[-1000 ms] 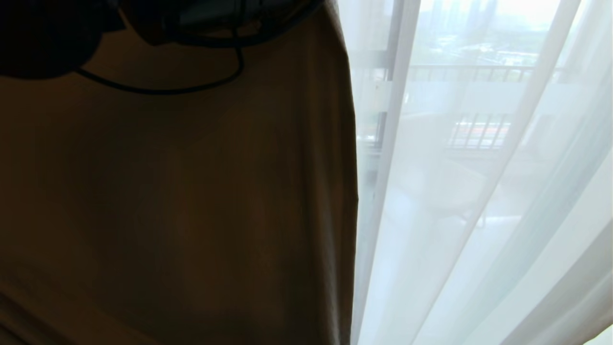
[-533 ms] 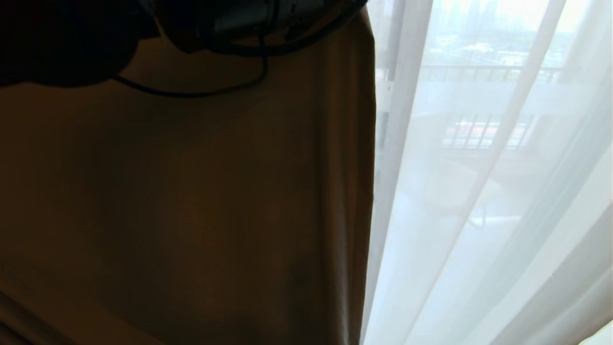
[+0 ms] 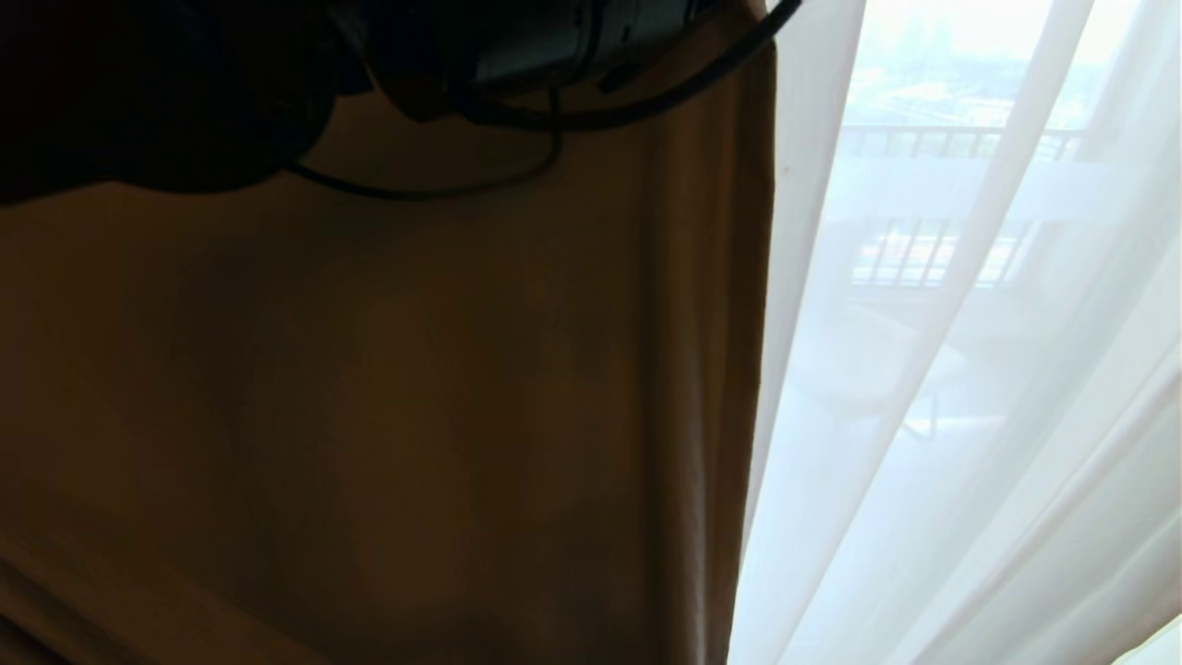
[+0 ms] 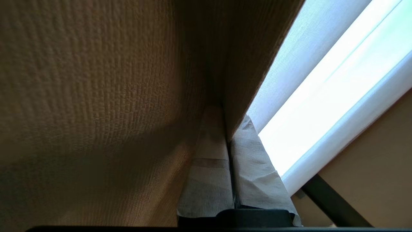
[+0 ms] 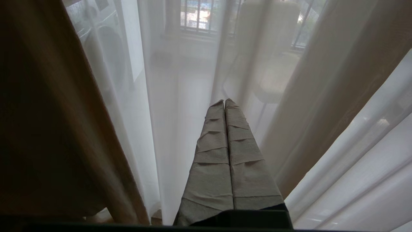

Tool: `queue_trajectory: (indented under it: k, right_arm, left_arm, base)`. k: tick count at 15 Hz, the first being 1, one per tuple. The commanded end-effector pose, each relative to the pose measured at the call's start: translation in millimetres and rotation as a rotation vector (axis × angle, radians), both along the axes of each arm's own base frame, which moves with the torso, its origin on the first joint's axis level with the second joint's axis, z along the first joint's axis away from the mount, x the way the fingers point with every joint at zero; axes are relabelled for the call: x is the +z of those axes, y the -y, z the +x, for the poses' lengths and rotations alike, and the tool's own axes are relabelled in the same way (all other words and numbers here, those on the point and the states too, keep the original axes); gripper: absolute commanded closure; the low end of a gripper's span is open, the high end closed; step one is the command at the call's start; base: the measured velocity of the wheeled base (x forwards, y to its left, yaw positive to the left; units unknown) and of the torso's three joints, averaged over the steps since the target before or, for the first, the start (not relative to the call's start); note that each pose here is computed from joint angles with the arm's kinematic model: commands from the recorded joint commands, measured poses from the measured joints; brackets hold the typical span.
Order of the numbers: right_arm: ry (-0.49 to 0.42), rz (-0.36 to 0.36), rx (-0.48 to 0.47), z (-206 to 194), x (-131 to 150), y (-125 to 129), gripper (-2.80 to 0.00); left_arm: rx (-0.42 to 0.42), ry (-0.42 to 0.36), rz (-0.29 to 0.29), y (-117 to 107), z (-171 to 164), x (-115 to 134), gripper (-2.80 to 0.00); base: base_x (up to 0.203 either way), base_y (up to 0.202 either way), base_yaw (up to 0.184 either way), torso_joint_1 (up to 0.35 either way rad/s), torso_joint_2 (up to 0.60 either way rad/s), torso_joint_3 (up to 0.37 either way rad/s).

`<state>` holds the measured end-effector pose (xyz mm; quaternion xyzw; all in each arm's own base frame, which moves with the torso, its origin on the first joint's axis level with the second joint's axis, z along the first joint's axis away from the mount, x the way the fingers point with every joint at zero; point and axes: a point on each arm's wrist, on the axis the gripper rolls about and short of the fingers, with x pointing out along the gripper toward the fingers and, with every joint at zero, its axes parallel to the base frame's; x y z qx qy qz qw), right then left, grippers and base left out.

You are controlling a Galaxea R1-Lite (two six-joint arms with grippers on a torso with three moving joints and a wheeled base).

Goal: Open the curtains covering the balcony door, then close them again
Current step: Close the outer curtains on both sides

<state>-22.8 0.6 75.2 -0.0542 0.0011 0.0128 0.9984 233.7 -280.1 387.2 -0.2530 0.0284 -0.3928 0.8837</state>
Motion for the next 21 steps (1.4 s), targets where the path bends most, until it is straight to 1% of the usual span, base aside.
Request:
queue_trajectory:
  k: [1, 5, 7, 9, 11, 14, 16, 18, 21]
  right_arm:
    - [0.001, 0.0, 0.001, 0.0, 0.0, 0.0, 0.0]
    - [0.001, 0.0, 0.001, 0.0, 0.0, 0.0, 0.0]
    - [0.001, 0.0, 0.001, 0.0, 0.0, 0.0, 0.0]
    - [0.001, 0.0, 0.0, 0.0, 0.0, 0.0, 0.0]
    - [0.001, 0.0, 0.001, 0.0, 0.0, 0.0, 0.0]
    - [0.001, 0.0, 0.001, 0.0, 0.0, 0.0, 0.0]
    - [0.001, 0.0, 0.001, 0.0, 0.0, 0.0, 0.0]
    - [0.001, 0.0, 0.001, 0.0, 0.0, 0.0, 0.0]
    - [0.001, 0.0, 0.001, 0.0, 0.0, 0.0, 0.0]
  left_arm:
    - [-0.01, -0.004, 0.0, 5.4, -0.5, -2.2, 0.0]
    - [-0.033, -0.009, 0.007, 15.1, -3.9, -6.1, 0.0]
    - [-0.027, -0.013, 0.012, 12.5, -3.1, -6.3, 0.0]
    - [0.0, -0.016, 0.015, 0.7, -0.4, -2.7, 0.0]
    - [0.035, -0.02, 0.028, -16.1, 1.4, -1.1, 0.0]
    - [0.119, -0.012, 0.067, -54.9, 2.0, 0.1, 0.0]
    - [0.194, -0.024, 0.084, -88.7, -0.4, -1.5, 0.0]
    - [0.299, -0.026, 0.109, -128.9, -4.0, -4.2, 0.0]
    - [0.479, -0.047, 0.149, -186.2, -12.7, -15.3, 0.0]
  base:
    - [0.0, 0.0, 0.0, 0.0, 0.0, 0.0]
    - [0.0, 0.0, 0.0, 0.0, 0.0, 0.0]
    - [0.0, 0.0, 0.0, 0.0, 0.0, 0.0]
    - [0.0, 0.0, 0.0, 0.0, 0.0, 0.0]
    - [0.0, 0.0, 0.0, 0.0, 0.0, 0.0]
    - [0.0, 0.0, 0.0, 0.0, 0.0, 0.0]
    - [0.0, 0.0, 0.0, 0.0, 0.0, 0.0]
    - [0.0, 0.0, 0.0, 0.0, 0.0, 0.0]
    - [0.0, 0.0, 0.0, 0.0, 0.0, 0.0]
